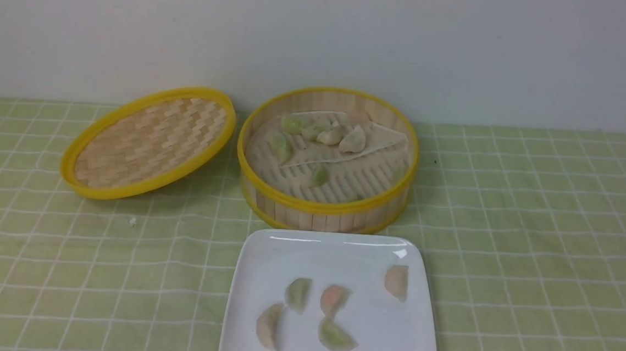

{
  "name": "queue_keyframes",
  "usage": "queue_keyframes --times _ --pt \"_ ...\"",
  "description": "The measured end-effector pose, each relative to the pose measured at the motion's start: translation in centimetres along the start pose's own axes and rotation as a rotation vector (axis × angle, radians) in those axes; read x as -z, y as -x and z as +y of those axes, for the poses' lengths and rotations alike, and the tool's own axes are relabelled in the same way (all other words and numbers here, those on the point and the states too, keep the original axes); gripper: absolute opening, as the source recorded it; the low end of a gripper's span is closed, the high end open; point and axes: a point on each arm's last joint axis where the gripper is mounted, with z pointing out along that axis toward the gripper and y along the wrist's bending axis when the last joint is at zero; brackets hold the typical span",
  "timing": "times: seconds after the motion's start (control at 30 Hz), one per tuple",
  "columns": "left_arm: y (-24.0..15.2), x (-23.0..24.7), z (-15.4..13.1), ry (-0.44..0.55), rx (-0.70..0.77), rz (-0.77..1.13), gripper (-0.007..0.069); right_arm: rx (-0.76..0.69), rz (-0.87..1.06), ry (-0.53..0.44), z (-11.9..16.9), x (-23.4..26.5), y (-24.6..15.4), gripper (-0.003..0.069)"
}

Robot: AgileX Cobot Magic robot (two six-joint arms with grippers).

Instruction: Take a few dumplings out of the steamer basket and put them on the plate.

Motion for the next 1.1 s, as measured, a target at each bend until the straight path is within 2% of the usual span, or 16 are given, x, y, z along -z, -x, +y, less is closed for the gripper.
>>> queue_keyframes --times 0.2,1.1 --pt "-0.94 0.01 -0.06 -0.005 0.003 0.094 -0.0006 0.0 0.0 0.0 0.0 0.0 0.0 -0.0014" --pt "-1.01 0.02 -0.07 -0.006 0.004 0.102 -0.0006 0.0 0.0 0.0 0.0 0.0 0.0 -0.0014"
